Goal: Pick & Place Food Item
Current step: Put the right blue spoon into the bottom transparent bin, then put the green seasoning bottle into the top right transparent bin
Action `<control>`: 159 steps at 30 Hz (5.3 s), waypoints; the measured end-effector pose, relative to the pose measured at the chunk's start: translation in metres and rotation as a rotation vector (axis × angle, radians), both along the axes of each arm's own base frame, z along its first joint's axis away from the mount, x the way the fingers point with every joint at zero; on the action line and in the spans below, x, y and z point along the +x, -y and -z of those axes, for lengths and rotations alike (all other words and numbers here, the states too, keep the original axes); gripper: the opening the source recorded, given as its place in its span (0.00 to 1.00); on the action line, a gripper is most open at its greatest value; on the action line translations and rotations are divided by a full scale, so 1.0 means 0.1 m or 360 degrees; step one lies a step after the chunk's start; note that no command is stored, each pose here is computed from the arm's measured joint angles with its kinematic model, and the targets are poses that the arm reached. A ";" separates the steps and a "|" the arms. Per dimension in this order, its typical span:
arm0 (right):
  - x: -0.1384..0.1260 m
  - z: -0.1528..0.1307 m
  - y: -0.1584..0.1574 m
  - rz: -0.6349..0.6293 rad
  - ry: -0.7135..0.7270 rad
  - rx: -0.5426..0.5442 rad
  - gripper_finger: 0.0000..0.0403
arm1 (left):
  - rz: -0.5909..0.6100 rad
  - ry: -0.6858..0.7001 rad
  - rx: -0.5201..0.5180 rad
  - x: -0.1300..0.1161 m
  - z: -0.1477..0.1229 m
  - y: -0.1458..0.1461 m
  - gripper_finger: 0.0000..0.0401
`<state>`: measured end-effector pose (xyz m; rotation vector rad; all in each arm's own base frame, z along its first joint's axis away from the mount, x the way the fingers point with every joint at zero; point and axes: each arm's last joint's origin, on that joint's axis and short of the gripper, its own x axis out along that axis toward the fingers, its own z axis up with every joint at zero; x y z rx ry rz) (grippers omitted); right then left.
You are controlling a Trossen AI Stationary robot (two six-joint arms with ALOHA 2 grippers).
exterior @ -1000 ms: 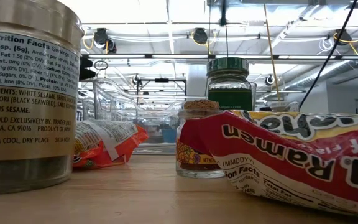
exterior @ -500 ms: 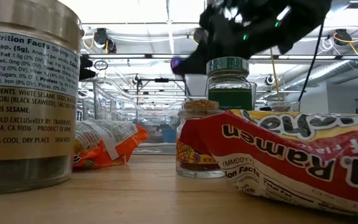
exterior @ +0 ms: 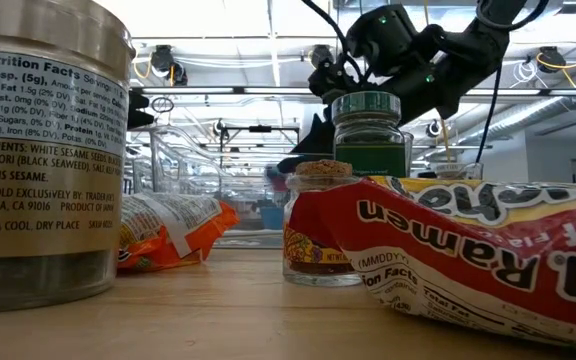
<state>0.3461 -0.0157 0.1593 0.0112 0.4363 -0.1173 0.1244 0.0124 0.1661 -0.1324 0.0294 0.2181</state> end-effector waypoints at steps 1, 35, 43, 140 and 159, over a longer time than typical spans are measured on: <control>0.00 0.00 0.00 0.0002 0.0000 0.0003 0.14 | 0.0000 0.0000 0.0000 0.00 0.00 0.00 0.60; -0.43 -0.34 -1.28 -0.0492 -0.0090 0.0019 0.78 | 0.0000 0.0000 0.0000 0.00 0.00 0.00 0.60; -0.42 -0.26 -1.36 -0.0532 -0.0137 0.0071 0.77 | 0.0001 0.0000 0.0000 0.00 0.00 0.00 0.60; -1.28 -1.39 -0.06 0.0344 0.0054 -0.0115 0.48 | 0.0000 0.0000 0.0000 0.00 0.00 0.00 0.60; -1.13 -0.65 0.80 0.0516 -0.0036 0.0129 0.48 | 0.0001 0.0001 0.0000 0.00 0.00 0.00 0.60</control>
